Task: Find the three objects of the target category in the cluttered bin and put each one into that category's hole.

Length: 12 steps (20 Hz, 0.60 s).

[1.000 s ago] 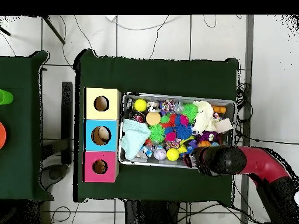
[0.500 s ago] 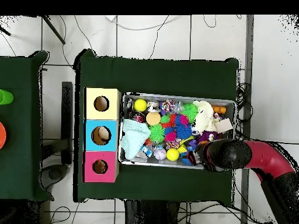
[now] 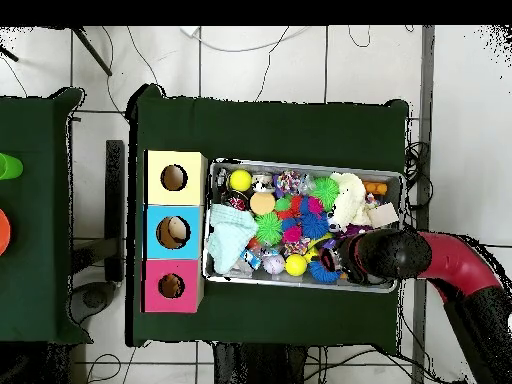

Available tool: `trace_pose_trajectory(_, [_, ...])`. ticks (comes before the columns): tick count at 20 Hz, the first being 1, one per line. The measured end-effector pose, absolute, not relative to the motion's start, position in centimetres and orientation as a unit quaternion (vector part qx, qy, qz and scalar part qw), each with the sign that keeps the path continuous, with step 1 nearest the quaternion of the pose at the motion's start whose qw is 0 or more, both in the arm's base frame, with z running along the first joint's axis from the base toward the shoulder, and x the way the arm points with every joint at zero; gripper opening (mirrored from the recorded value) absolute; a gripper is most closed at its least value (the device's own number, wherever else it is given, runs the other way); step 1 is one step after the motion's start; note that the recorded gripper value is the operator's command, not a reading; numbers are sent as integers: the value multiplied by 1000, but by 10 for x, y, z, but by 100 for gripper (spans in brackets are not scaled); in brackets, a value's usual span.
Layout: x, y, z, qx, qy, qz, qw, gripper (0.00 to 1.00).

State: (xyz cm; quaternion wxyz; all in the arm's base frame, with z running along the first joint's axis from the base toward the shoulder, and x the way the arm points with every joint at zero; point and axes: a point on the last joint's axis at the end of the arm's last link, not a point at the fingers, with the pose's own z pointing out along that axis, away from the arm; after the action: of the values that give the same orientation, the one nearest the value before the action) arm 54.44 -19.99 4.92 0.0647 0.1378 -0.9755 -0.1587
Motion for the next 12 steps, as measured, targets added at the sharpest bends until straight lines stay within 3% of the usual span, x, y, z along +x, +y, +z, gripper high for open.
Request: trace_pose_trajectory(12, [560,-262,22,175,-967,-173,59,100])
